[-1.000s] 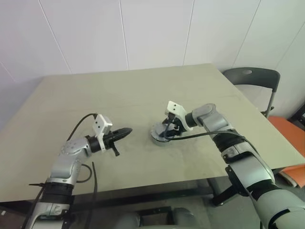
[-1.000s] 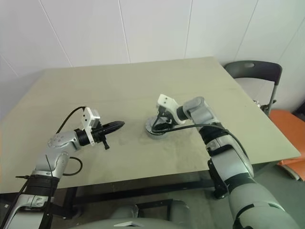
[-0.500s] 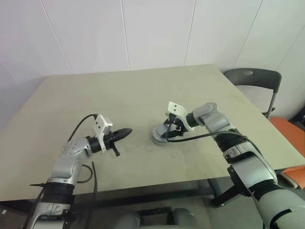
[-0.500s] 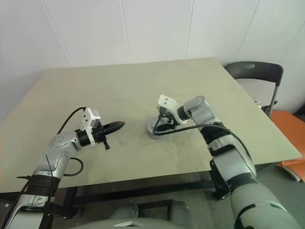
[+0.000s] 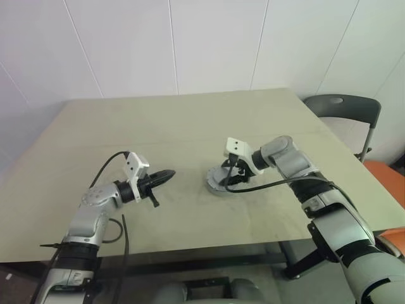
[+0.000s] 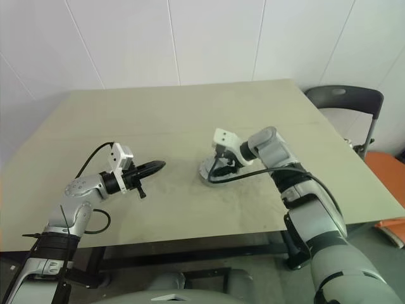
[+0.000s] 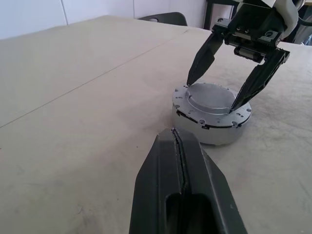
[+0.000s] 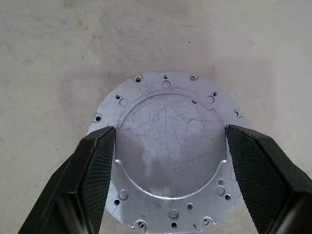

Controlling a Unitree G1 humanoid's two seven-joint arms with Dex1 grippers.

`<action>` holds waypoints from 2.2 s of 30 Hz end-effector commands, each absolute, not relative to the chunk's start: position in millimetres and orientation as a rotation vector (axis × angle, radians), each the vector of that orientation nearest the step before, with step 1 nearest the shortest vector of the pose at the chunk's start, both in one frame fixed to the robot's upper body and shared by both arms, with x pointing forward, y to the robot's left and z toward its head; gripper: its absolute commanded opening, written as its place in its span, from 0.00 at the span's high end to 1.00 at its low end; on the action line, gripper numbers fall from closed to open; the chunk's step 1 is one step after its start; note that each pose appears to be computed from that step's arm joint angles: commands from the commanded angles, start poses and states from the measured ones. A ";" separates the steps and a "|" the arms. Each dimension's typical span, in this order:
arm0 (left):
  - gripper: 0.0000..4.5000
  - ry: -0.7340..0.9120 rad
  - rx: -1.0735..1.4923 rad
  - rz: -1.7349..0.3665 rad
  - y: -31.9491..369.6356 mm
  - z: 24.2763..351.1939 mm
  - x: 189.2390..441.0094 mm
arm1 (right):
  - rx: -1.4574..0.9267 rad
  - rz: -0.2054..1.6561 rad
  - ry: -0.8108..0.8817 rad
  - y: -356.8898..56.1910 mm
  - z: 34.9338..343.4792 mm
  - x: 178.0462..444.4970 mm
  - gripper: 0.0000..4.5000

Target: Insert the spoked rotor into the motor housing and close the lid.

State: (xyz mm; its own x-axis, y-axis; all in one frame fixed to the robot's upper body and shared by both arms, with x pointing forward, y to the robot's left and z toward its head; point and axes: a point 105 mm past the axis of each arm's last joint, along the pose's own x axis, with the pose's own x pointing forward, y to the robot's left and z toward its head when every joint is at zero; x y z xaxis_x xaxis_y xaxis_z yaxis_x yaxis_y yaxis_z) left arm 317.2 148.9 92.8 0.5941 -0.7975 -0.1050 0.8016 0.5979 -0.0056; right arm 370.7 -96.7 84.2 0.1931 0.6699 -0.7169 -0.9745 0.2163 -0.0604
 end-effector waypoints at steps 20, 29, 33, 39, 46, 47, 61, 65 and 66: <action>1.00 0.070 0.067 -0.936 140.8 102.3 321.5 | -0.500 1.285 0.865 -117.7 44.0 344.7 0.28; 1.00 0.067 0.071 -0.943 138.1 103.6 321.4 | -0.546 1.233 0.822 -119.0 44.4 353.9 0.28; 1.00 0.067 0.071 -0.947 136.7 103.7 321.2 | -0.543 1.205 0.812 -122.2 41.8 356.6 0.28; 1.00 0.068 0.070 -0.957 134.0 103.4 321.3 | -0.530 1.164 0.788 -124.3 39.9 361.2 0.28; 1.00 0.065 0.069 -0.971 130.0 104.4 322.1 | -0.527 1.155 0.761 -121.9 42.5 364.5 0.28; 1.00 0.064 0.069 -0.972 129.5 104.4 322.0 | -0.531 1.162 0.763 -122.0 42.5 363.8 0.28; 1.00 0.061 0.060 -0.983 124.5 103.8 320.2 | -0.506 1.139 0.688 -111.6 46.1 371.7 0.28; 1.00 0.061 0.061 -0.982 124.4 104.1 320.4 | -0.501 1.130 0.671 -110.0 46.7 373.6 0.28; 1.00 0.061 0.061 -0.982 124.4 104.0 320.4 | -0.500 1.122 0.660 -109.5 47.6 375.2 0.28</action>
